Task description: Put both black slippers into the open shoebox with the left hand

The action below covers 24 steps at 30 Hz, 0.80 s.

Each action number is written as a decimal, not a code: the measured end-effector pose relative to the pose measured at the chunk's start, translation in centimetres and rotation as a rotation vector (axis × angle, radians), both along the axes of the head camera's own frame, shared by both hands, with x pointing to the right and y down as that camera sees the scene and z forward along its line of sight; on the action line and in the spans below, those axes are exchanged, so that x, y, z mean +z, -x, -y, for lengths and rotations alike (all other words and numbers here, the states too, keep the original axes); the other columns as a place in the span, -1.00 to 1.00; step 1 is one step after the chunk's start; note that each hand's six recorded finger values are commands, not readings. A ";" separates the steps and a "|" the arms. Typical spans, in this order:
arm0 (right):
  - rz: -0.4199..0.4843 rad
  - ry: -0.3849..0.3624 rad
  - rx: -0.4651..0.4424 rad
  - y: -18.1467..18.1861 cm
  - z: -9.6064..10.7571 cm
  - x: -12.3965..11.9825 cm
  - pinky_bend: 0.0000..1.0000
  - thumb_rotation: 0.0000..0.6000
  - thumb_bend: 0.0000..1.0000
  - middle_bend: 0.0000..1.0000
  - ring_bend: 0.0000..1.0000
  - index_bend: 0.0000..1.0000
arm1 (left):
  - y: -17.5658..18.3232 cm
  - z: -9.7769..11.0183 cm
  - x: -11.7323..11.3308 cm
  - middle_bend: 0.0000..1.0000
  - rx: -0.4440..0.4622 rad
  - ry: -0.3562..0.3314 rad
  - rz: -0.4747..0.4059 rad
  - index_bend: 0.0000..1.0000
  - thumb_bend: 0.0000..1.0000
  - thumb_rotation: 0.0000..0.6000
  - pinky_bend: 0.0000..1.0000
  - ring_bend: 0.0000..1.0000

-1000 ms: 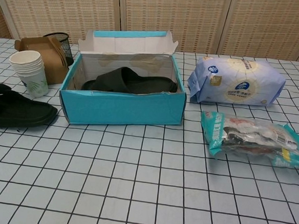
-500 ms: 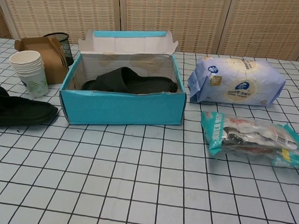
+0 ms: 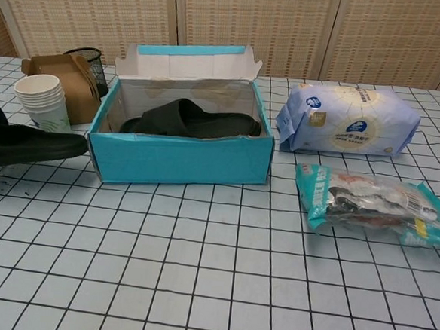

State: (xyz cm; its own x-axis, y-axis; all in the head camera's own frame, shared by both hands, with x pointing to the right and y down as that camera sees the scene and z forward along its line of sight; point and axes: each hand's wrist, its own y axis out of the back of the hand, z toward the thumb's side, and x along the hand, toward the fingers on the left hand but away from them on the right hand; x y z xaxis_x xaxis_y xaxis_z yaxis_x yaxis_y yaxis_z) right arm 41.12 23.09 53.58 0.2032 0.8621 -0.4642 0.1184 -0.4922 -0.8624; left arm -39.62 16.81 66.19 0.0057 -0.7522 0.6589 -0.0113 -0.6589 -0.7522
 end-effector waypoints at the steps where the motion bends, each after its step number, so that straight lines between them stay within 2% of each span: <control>1: 0.000 0.005 -0.002 0.1 0.0 0.1 -1.00 1.00 -0.65 -1.00 -1.00 -1.00 | -0.5 0.2 -0.7 -0.08 0.002 -0.009 -0.007 -0.30 -0.18 1.00 -0.04 -0.12; 5: 0.003 0.014 -0.009 0.2 -0.1 0.2 -1.00 1.00 -0.65 -1.00 -1.00 -1.00 | -2.5 1.5 -4.1 -0.07 0.017 -0.049 -0.023 -0.29 -0.17 1.00 -0.03 -0.11; 9: 0.003 0.014 -0.009 0.1 -0.1 0.1 -1.00 1.00 -0.65 -1.00 -1.00 -1.00 | -3.9 4.3 -7.3 -0.06 0.035 -0.107 0.011 -0.28 -0.16 1.00 -0.02 -0.10; 12: 0.005 0.015 -0.007 0.0 0.0 0.1 -1.00 1.00 -0.65 -1.00 -1.00 -1.00 | -4.9 6.3 -8.9 -0.05 0.045 -0.140 0.043 -0.27 -0.15 1.00 -0.01 -0.08; 14: 0.006 0.013 -0.004 -0.1 0.0 0.0 -1.00 1.00 -0.65 -1.00 -1.00 -1.00 | -5.7 7.4 -9.8 -0.04 0.048 -0.156 0.046 -0.26 -0.15 1.00 -0.01 -0.08; 18: 0.004 0.020 -0.005 -0.1 0.1 0.2 -1.00 1.00 -0.65 -1.00 -1.00 -1.00 | -8.2 9.7 -11.4 -0.04 0.060 -0.183 -0.002 -0.27 -0.15 1.00 -0.01 -0.08; 24: 0.003 0.050 -0.019 0.2 0.0 0.8 -1.00 1.00 -0.65 -1.00 -1.00 -1.00 | -12.7 11.3 -11.5 -0.03 0.112 -0.126 -0.118 -0.27 -0.15 1.00 0.00 -0.07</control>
